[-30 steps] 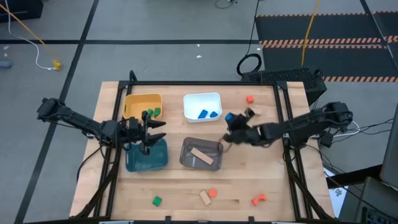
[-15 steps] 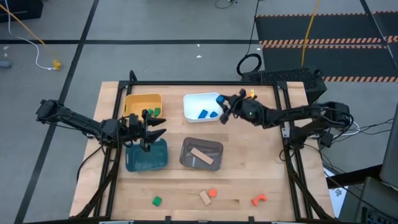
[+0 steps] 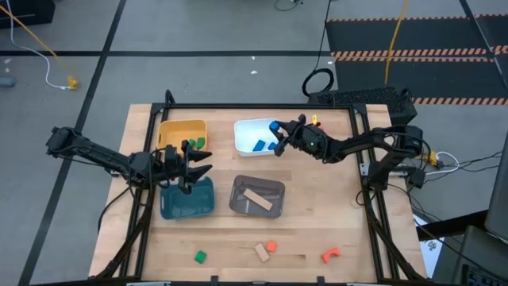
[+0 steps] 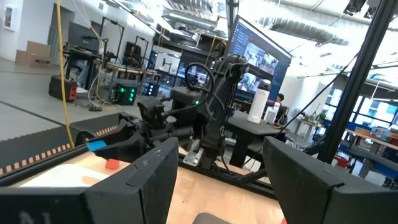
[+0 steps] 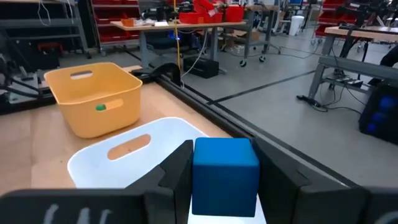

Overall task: Sort & place blocks by color
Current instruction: Put the blue block into the white bin

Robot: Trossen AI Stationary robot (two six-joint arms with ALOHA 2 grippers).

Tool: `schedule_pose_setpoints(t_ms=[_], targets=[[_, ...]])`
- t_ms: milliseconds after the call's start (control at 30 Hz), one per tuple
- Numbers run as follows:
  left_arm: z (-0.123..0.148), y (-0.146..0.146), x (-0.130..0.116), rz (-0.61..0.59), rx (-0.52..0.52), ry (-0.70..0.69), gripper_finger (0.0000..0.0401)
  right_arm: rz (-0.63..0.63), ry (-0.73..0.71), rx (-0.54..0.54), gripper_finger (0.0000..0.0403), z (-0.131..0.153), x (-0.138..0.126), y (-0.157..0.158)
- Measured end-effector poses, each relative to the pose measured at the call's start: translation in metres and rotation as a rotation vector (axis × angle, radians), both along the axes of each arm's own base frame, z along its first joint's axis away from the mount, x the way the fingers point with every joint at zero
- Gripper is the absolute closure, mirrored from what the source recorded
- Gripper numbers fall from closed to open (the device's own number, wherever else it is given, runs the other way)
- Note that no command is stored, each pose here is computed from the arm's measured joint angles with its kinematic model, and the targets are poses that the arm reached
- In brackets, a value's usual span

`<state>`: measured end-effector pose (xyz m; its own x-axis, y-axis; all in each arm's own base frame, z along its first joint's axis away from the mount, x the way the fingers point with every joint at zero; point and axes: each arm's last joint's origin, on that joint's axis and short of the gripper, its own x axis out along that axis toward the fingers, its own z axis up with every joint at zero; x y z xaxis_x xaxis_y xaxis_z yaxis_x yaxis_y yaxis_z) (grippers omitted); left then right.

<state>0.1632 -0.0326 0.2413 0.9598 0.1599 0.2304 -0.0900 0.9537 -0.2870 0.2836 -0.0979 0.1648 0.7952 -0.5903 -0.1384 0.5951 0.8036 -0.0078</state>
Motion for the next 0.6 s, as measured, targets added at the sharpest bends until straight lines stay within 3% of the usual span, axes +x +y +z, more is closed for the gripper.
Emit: schedule_pose_setpoints(t_ms=[400, 600], targets=[[-0.001, 0.000, 0.000, 0.000, 0.001, 0.006, 0.0167, 0.043, 0.021, 0.130, 0.0269, -0.030, 0.007, 0.000], [-0.001, 0.000, 0.000, 0.001, 0.006, 0.007, 0.0167, 0.047, 0.033, 0.128, 0.0265, -0.033, 0.007, 0.001]])
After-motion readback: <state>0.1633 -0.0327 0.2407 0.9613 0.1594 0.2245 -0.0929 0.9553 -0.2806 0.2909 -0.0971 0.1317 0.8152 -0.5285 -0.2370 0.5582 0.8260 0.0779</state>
